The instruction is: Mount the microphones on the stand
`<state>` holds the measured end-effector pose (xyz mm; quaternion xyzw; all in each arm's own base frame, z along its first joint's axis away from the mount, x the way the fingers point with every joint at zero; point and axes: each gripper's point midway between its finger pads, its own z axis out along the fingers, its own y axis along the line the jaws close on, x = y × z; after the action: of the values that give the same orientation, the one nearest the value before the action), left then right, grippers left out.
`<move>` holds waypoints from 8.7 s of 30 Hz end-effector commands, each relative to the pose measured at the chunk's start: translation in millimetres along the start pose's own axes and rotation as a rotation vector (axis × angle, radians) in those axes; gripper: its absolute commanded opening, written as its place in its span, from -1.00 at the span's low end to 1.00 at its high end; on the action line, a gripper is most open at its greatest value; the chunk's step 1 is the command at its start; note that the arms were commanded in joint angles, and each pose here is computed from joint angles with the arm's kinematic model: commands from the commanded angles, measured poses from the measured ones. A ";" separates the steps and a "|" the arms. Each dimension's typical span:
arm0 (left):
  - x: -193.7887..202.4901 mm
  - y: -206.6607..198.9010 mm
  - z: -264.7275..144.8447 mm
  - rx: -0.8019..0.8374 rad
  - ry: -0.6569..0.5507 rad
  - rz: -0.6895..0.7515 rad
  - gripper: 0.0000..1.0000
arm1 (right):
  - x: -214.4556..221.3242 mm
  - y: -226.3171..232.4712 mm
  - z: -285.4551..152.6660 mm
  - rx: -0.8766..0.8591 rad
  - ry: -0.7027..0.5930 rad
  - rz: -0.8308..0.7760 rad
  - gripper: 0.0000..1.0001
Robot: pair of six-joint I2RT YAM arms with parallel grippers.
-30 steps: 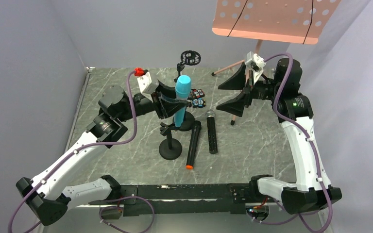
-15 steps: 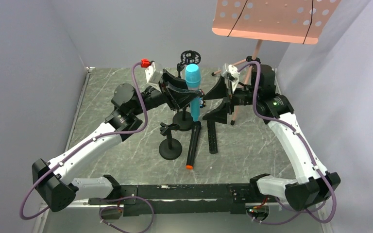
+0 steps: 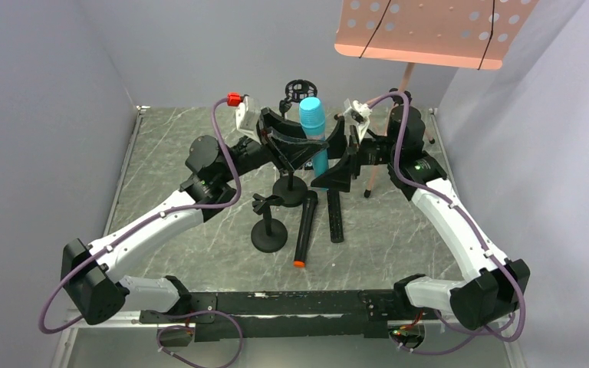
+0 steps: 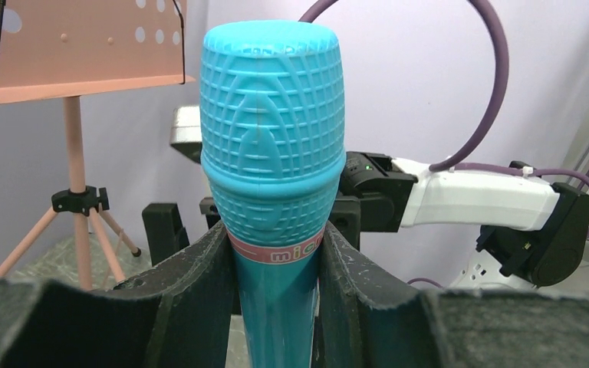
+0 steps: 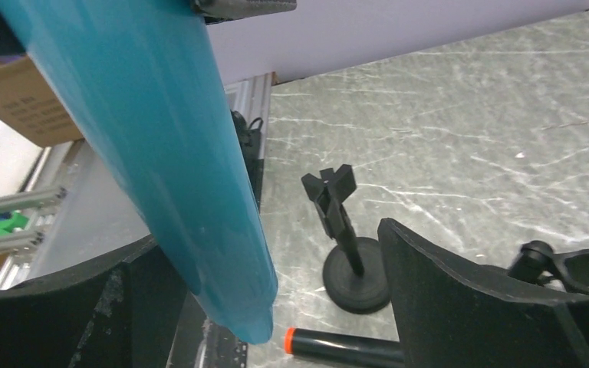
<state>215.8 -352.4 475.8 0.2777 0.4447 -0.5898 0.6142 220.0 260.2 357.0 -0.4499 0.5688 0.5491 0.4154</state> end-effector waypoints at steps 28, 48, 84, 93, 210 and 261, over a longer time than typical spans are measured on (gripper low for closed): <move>37.7 -18.3 -121.9 -0.138 0.286 0.303 0.87 | 49.2 1.1 -10.3 -0.005 0.113 -0.225 -0.96; 139.6 44.5 -245.3 -0.261 0.534 0.486 0.91 | 126.4 -26.0 27.0 -0.120 0.288 -0.350 -0.96; 146.9 62.9 -223.0 0.019 0.488 0.303 0.53 | 151.3 -21.2 34.8 -0.189 0.259 -0.226 -0.92; 151.5 65.5 -223.2 0.019 0.515 0.269 0.23 | 149.6 -25.0 38.4 -0.192 0.252 -0.205 -0.92; 163.1 91.2 -202.5 0.121 0.630 0.232 -0.39 | 149.5 -54.2 41.0 -0.145 0.303 -0.256 -0.91; 164.4 90.6 -201.3 0.155 0.673 0.181 -0.37 | 154.5 -70.8 54.2 -0.139 0.368 -0.286 -0.91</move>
<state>251.0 -241.2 214.0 0.5263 0.5704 -0.4397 0.4520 244.1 296.6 173.9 -0.6297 0.5537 0.4352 0.3279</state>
